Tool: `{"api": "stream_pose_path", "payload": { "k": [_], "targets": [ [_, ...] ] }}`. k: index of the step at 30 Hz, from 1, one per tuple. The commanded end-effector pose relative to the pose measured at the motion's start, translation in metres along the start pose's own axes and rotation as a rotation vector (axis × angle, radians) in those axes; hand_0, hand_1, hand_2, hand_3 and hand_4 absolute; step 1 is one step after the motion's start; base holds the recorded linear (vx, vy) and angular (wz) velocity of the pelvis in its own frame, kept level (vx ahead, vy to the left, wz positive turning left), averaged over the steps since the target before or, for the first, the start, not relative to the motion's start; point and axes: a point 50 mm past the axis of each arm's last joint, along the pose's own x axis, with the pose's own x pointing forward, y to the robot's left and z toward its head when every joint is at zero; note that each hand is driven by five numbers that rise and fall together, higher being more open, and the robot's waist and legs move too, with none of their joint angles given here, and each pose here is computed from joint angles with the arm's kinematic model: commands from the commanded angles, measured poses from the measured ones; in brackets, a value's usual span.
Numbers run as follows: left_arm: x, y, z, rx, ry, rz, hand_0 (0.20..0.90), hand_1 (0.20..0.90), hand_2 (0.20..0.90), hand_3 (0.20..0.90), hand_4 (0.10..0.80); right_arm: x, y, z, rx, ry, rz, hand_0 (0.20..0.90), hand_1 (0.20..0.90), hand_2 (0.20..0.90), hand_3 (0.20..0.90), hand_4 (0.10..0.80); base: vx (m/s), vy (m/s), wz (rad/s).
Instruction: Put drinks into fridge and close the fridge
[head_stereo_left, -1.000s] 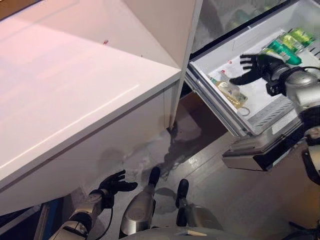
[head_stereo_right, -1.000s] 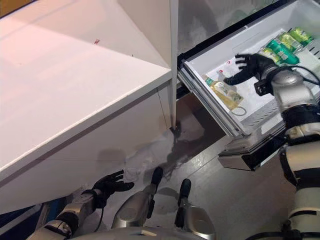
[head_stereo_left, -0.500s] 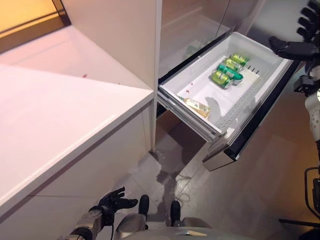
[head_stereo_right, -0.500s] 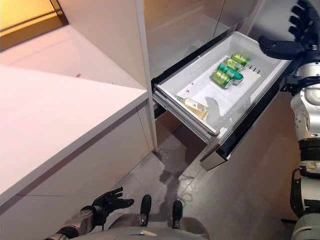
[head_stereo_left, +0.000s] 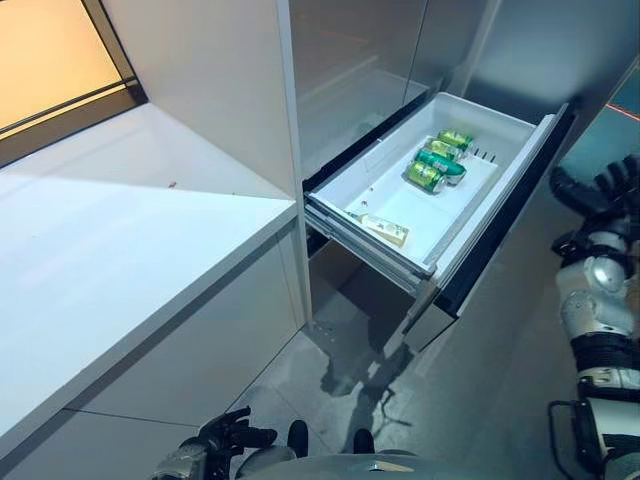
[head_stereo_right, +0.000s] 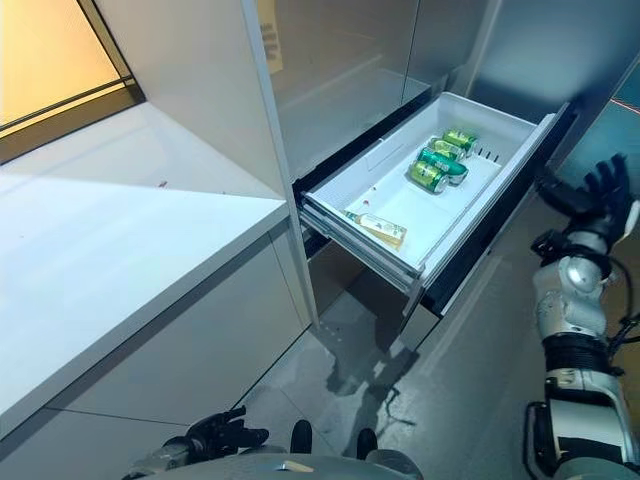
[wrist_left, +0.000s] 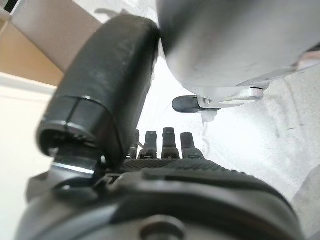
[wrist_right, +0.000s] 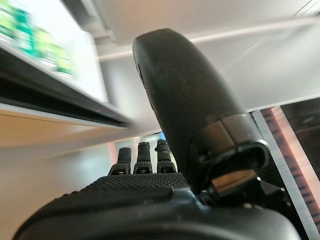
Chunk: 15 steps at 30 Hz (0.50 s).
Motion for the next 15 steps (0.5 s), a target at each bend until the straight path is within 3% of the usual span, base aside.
{"api": "stream_pose_path", "payload": {
  "k": [1,9,15],
  "targets": [
    [0.001,0.003,0.017,0.089,-0.04,0.013,0.9,0.9,0.9,0.9,0.8,0.009,0.039,0.073,0.187,-0.309,0.091,0.9,0.9,0.9,0.9,0.8,-0.292,-0.115,0.01],
    [0.004,-0.009,0.07,0.038,-0.202,0.023,0.9,0.9,0.9,0.9,0.8,0.014,0.063,0.073,0.34,-0.27,0.071,0.9,0.9,0.9,0.9,0.8,-0.205,-0.056,0.08],
    [0.003,-0.006,0.084,0.012,-0.242,0.047,0.9,0.9,0.9,0.9,0.8,0.011,0.091,0.073,0.372,-0.224,0.223,0.9,0.9,0.9,0.9,0.8,-0.104,0.009,0.0]
  ]
}}
